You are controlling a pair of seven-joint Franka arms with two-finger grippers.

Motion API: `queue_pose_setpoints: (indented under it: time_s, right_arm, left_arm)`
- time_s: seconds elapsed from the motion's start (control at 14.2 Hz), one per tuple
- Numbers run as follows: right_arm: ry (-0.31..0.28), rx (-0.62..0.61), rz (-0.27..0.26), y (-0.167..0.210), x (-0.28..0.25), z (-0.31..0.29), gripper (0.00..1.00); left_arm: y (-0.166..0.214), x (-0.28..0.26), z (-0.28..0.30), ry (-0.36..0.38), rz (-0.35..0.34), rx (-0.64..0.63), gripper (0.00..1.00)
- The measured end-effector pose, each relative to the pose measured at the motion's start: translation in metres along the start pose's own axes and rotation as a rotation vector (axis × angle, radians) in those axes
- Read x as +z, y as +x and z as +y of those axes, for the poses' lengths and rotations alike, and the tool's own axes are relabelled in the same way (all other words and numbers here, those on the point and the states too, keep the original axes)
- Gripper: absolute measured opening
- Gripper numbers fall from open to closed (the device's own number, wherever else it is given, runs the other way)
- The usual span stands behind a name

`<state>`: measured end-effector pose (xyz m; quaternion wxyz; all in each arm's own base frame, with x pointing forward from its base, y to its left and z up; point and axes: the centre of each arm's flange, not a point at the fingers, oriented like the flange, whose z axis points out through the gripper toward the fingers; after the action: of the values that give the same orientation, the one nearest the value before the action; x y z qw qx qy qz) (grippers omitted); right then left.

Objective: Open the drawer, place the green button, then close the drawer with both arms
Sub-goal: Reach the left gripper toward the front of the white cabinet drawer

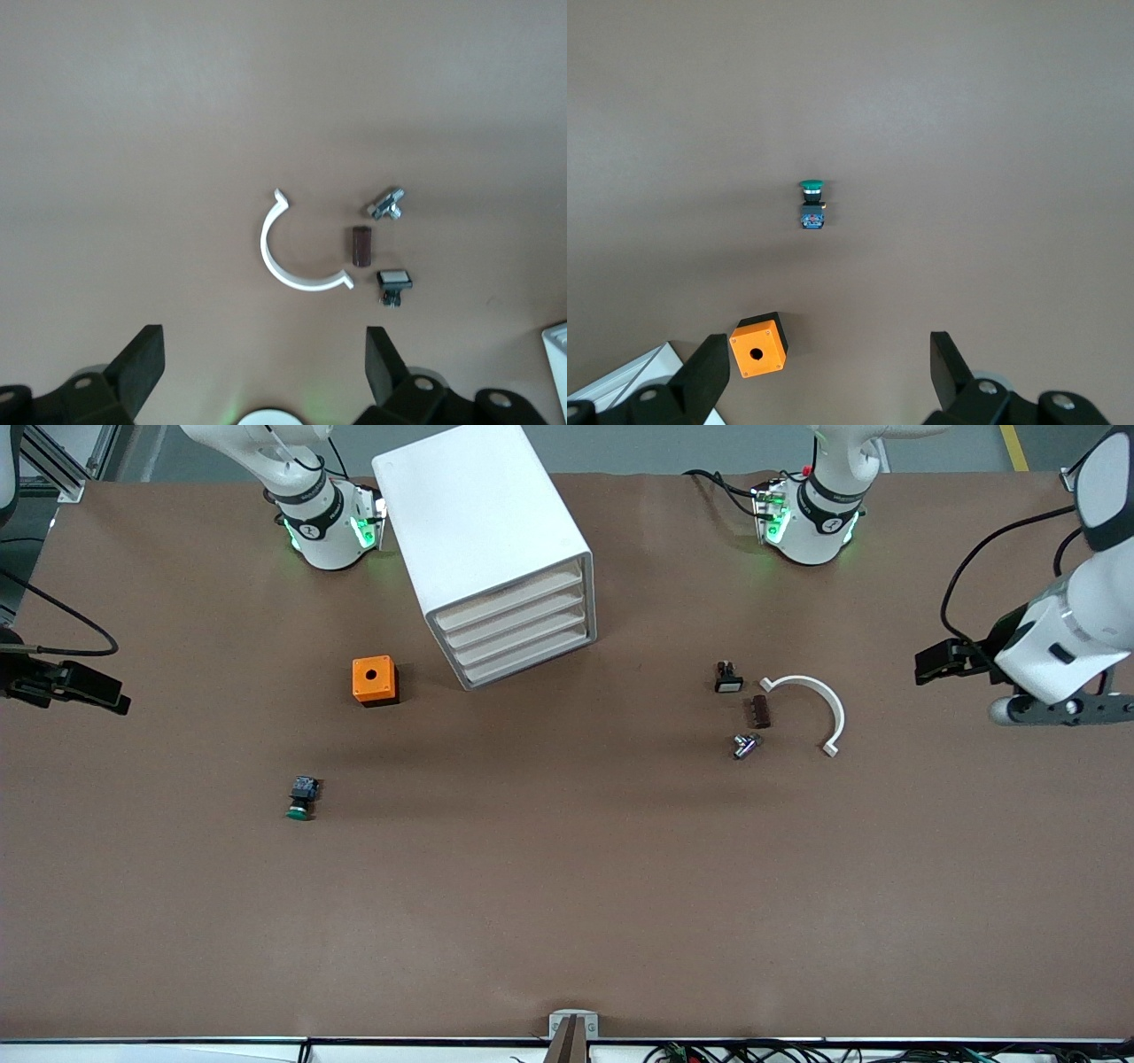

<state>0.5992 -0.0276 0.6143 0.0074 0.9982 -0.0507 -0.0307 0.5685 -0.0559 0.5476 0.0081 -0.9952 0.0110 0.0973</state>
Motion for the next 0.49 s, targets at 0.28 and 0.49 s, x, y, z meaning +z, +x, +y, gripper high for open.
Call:
queue_pose_setpoints:
  time_s: [0.28,0.49]
  right_arm:
    - [0.000,0.000,0.000,0.000,0.000,0.000,1.00]
    - [0.000,0.000,0.001,0.000,0.000,0.000,1.00]
  left_arm:
    - [0.013,0.033,0.019,-0.030,-0.086,0.036,1.00]
    - [0.023,0.067,0.070,-0.116,-0.165,0.108,1.00]
